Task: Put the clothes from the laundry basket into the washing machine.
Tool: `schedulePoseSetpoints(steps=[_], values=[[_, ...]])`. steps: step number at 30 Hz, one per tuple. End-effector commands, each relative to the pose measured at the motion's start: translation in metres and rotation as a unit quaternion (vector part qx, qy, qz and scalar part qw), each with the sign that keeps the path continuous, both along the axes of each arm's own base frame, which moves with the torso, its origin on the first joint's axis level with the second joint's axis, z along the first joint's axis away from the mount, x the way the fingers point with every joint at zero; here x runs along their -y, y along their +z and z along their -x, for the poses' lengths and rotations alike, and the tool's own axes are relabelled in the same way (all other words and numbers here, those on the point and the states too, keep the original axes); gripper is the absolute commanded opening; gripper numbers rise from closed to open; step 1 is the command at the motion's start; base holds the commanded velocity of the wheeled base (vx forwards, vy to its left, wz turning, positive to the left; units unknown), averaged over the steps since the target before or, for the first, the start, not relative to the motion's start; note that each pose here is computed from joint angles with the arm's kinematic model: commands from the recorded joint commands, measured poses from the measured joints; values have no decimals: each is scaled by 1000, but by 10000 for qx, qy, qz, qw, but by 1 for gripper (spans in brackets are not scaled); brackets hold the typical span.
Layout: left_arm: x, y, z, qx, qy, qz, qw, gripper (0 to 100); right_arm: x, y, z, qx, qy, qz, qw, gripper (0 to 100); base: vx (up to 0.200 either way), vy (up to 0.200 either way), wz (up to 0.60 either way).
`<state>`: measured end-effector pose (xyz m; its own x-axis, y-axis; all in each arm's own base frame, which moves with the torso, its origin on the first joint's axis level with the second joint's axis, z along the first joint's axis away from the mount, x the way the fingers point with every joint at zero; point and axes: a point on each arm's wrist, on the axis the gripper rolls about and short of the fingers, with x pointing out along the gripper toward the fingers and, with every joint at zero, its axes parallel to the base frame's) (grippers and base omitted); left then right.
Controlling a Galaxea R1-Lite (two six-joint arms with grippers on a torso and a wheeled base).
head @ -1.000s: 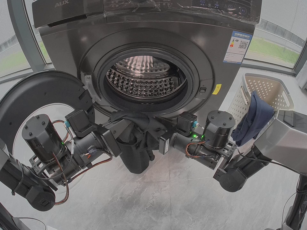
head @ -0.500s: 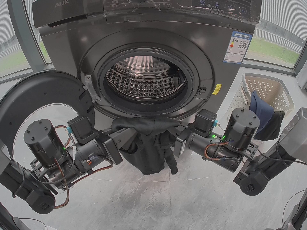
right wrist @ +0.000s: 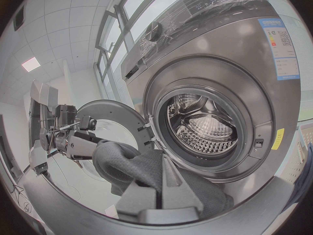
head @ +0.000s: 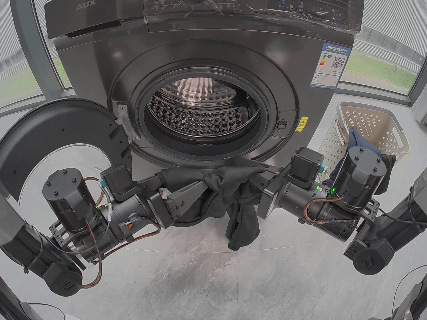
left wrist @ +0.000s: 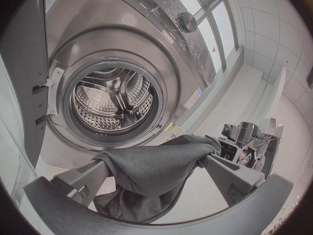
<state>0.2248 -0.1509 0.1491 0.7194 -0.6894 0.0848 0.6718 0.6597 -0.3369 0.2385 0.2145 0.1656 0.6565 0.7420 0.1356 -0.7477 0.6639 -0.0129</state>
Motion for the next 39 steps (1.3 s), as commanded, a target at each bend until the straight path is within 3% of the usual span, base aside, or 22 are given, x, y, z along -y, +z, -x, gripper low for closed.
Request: schedulePoseSetpoints(steps=[1,5,15,21,27,39], values=[[1,-7,-1,-116,-10,-79,9999,100,3,7,1,71,-61,-78,9999,0,0,0,0],[-2,-13,4,-238,-10,-158,9996,100,4,12,-4,141,-273,-172,9994,0,0,0,0],[-4,-27,4,-434,29,-301,9986,100,3,15,-4,164,-253,-234,9993,0,0,0,0],[-2,-36,-6,-337,99,-271,9990,100,1,14,-2,123,-209,-240,9994,0,0,0,0],[2,-45,-11,-394,62,-398,9984,100,-1,13,-3,106,-202,-225,9995,0,0,0,0],[13,-49,-36,-236,120,-358,9990,100,-1,12,-2,95,-187,-215,9996,0,0,0,0]])
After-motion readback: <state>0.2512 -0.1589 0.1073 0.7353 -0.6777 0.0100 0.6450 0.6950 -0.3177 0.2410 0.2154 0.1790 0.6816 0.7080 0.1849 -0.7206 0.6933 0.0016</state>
